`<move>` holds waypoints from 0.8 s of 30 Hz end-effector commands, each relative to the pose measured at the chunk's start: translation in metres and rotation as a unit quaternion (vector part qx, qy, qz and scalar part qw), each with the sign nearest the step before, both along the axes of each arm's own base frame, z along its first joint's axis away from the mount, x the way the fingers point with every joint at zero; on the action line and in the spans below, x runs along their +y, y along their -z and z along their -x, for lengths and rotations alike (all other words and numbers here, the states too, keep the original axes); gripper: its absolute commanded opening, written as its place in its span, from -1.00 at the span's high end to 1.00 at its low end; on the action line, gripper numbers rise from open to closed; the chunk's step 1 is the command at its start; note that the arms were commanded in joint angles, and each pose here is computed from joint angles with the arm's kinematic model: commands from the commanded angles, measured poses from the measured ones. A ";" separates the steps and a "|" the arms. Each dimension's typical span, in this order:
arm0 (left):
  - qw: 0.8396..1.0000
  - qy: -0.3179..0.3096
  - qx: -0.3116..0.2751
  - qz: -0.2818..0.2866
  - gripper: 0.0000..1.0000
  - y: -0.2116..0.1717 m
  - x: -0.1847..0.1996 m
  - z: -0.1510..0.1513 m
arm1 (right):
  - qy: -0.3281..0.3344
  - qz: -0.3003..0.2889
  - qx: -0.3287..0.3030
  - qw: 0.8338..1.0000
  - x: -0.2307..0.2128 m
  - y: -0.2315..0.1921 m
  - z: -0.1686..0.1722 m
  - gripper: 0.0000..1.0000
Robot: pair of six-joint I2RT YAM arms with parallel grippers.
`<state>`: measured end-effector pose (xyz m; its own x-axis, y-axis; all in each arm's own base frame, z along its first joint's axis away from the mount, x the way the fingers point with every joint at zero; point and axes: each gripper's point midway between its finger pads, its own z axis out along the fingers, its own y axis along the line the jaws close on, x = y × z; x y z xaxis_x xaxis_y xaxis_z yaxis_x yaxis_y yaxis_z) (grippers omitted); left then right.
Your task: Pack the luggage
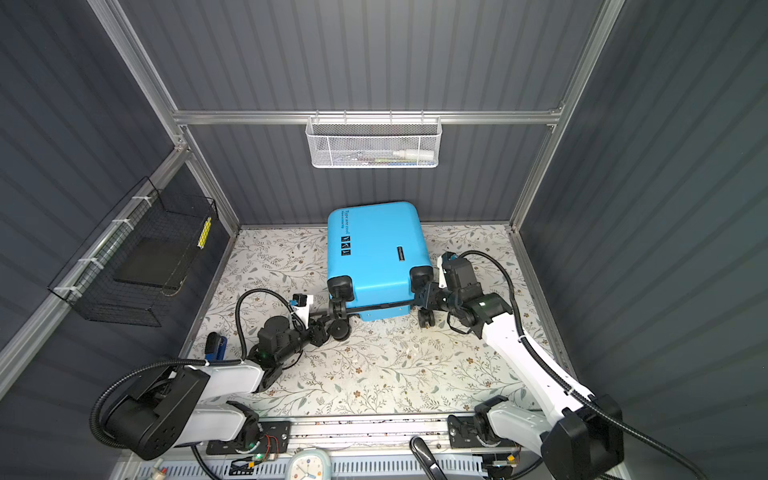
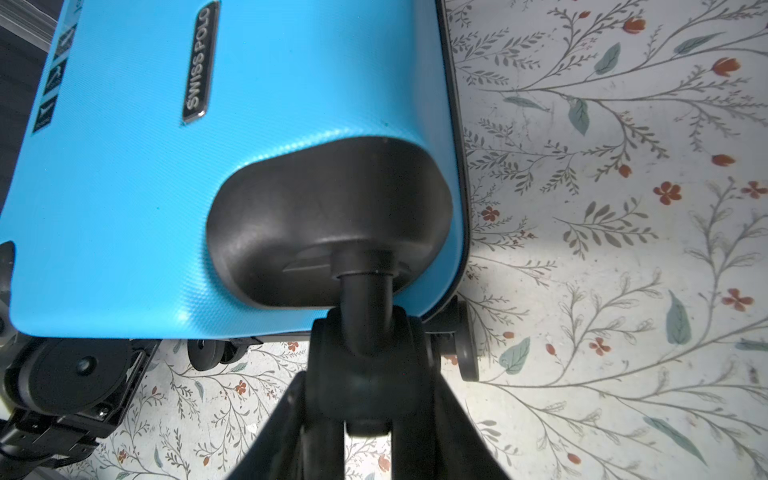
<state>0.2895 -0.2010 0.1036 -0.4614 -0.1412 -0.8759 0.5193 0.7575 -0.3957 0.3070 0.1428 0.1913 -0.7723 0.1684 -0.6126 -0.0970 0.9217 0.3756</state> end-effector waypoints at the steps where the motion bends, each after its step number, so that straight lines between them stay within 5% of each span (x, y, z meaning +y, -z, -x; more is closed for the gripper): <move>1: 0.998 -0.035 -0.051 0.011 -0.06 -0.022 0.005 -0.012 | 0.003 0.024 0.082 0.996 -0.006 0.036 0.022 1.00; 7: 0.990 -0.132 -0.057 -0.014 -0.05 -0.026 0.039 -0.022 | 0.003 0.027 0.084 0.996 -0.007 0.038 0.022 1.00; 14: 0.962 -0.265 -0.036 -0.054 -0.03 -0.023 0.101 -0.005 | 0.003 0.026 0.084 0.996 -0.006 0.038 0.021 1.00; 24: 0.993 -0.111 -0.032 -0.037 -0.13 -0.020 0.050 0.010 | 0.001 0.022 0.084 0.996 -0.004 0.038 0.020 1.00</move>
